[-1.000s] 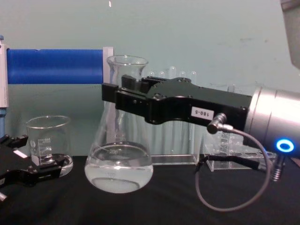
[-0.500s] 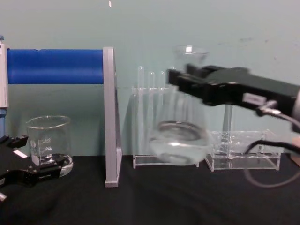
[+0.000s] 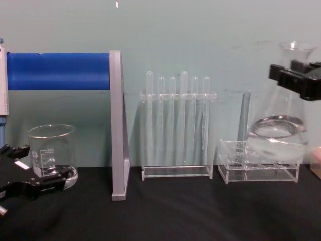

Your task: Grasp the erlenmeyer flask with one hand, shake it three times, then place it back.

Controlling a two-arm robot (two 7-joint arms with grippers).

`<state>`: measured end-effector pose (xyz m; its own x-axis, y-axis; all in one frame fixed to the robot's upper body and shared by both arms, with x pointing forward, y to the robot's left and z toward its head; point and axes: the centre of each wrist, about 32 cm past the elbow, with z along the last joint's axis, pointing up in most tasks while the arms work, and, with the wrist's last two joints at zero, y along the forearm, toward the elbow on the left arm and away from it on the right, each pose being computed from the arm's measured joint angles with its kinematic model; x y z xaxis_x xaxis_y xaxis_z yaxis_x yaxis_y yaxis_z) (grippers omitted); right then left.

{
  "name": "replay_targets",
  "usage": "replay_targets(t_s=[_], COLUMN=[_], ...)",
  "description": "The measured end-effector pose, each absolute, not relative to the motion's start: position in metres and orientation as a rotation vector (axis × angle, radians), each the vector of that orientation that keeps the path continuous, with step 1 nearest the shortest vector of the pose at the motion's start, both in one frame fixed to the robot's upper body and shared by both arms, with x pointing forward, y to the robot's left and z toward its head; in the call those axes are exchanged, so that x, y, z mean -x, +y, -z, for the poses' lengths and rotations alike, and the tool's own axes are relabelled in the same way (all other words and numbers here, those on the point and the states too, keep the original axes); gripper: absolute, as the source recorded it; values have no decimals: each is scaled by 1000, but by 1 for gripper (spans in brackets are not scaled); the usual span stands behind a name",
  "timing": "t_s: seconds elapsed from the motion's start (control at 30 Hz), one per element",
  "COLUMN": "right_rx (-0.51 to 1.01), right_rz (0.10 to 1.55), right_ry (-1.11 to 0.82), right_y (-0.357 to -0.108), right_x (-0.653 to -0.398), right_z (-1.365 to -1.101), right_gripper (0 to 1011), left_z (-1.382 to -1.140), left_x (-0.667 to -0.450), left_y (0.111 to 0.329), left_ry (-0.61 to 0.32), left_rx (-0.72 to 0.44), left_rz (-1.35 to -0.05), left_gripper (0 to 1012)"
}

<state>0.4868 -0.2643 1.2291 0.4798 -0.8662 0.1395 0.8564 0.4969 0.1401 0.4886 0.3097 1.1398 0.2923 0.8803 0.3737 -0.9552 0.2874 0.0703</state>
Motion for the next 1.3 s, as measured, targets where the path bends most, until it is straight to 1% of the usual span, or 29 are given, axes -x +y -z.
replay_targets(t_s=[0.23,0.47,0.67,0.7,0.77,0.97,1.17,1.3], right_rx=[-52,-57,-61,-61,-61,-62,-68,-71], right_rz=[1070,1001,848,848,766,630,551,528], right_ry=[-195,-182,-163,-163,-153,-137,-132,-130], right_y=[-268,-259,-237,-237,-224,-204,-190,-186], right_x=[-482,-483,-488,-488,-490,-494,-498,-501], right_z=[-1229,-1228,-1226,-1226,-1225,-1222,-1222,-1221], right_gripper=[450,450,450,450,450,450,450,450], left_z=[-1140,-1140,-1140,-1140,-1140,-1140,-1140,-1140], left_x=[-489,-489,-489,-489,-489,-489,-489,-489], left_y=[310,310,310,310,310,310,310,310], left_ry=[-285,-285,-285,-285,-285,-285,-285,-285], left_rx=[-304,-304,-304,-304,-304,-304,-304,-304], left_rz=[-1248,-1248,-1248,-1248,-1248,-1248,-1248,-1248], left_gripper=[1001,1001,1001,1001,1001,1001,1001,1001])
